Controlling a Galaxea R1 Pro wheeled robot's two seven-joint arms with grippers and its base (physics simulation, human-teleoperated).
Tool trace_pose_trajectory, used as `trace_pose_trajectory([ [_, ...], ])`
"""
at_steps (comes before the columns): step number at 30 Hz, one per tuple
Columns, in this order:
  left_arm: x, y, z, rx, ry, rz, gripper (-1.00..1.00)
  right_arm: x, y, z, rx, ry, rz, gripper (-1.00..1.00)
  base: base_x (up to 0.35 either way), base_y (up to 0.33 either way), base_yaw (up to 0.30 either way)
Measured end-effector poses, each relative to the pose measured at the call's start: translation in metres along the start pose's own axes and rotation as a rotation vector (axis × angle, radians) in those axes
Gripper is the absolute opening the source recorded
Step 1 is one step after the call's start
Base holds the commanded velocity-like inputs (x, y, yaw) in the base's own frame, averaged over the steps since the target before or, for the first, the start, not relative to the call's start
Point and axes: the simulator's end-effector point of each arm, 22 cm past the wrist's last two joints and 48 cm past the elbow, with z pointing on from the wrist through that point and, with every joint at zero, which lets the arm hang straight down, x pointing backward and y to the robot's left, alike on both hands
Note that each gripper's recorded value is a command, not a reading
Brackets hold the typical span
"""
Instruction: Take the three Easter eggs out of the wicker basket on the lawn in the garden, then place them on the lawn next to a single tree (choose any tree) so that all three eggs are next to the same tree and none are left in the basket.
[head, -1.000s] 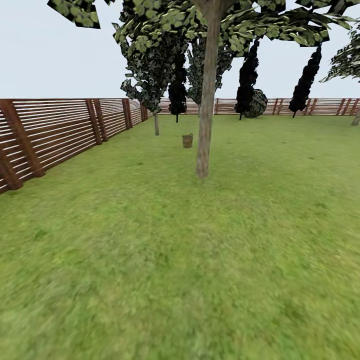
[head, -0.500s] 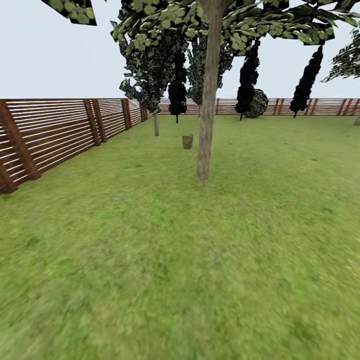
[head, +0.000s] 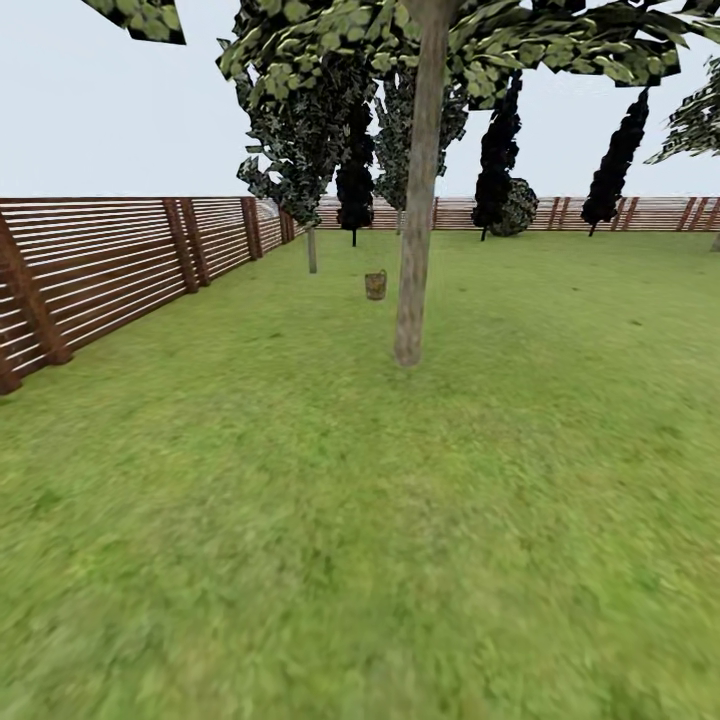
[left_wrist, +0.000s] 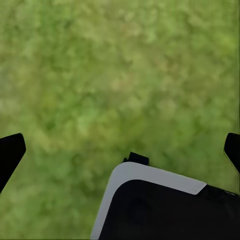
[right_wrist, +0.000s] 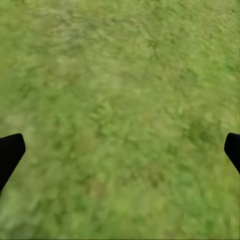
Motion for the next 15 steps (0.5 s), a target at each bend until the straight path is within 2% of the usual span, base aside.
trace_pose_trajectory([
  [10, 0.0000, 0.0002, 0.0000, 0.000, 0.000, 0.000, 1.00, 0.0003, -0.0014, 0.0000, 0.006, 0.001, 0.004, 1.00, 0.324, 0.000, 0.011],
  [15, 0.0001, -0.0001, -0.0001, 0.000, 0.000, 0.000, 1.00, 0.0004, -0.0024, 0.0001, 0.010, 0.002, 0.006, 1.00, 0.324, 0.000, 0.206],
])
